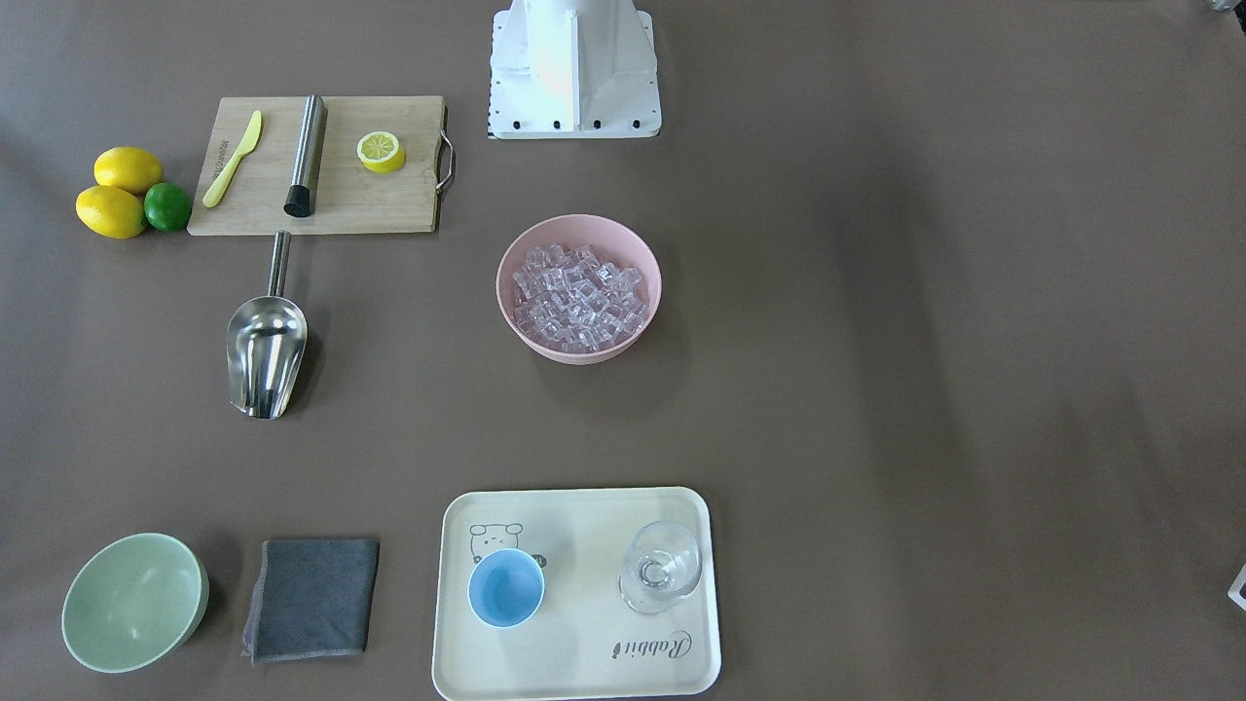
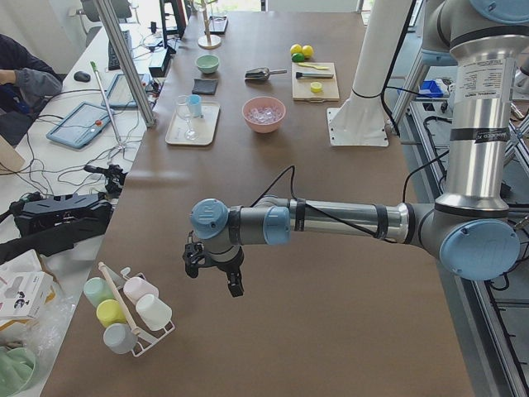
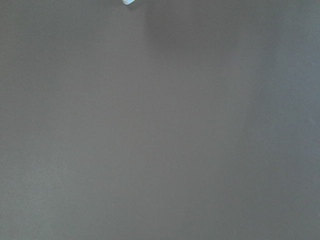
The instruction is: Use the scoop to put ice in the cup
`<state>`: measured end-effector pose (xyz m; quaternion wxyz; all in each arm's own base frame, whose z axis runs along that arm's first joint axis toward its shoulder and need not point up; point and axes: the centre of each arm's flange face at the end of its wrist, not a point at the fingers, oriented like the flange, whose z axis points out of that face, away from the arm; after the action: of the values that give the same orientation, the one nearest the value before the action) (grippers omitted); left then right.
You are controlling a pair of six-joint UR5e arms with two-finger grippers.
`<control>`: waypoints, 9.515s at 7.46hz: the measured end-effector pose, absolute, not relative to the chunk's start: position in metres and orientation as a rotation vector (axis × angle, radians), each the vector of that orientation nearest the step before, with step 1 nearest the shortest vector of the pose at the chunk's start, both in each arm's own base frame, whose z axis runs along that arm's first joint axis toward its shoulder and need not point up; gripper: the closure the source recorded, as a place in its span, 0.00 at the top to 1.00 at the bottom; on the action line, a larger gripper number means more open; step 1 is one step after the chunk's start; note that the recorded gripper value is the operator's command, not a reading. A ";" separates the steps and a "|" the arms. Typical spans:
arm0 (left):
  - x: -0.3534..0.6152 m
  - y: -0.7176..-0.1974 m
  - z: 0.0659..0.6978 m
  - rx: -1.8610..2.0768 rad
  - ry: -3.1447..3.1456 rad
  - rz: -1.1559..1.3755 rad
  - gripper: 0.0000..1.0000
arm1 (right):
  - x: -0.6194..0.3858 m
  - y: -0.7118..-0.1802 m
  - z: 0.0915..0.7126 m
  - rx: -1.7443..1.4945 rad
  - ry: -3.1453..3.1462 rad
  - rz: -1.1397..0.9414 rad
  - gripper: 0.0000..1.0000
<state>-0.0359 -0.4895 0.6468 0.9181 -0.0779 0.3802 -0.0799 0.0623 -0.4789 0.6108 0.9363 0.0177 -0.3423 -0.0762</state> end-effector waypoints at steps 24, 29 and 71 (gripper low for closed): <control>0.335 -0.436 0.387 0.756 1.057 0.821 0.97 | -0.364 -0.368 0.456 -0.106 -0.761 0.044 0.42; 0.428 -0.419 0.388 1.016 1.123 0.977 0.97 | -0.365 -0.372 0.451 -0.086 -0.754 0.001 0.00; 0.552 -0.406 0.326 1.119 1.157 1.085 0.98 | -0.431 -0.477 0.163 -0.021 -0.199 -1.586 0.00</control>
<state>0.5517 -0.4064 0.3261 0.5647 0.4758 0.4918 0.4614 -0.4309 -0.4771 0.1630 0.6971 -0.0093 -0.0891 -0.7114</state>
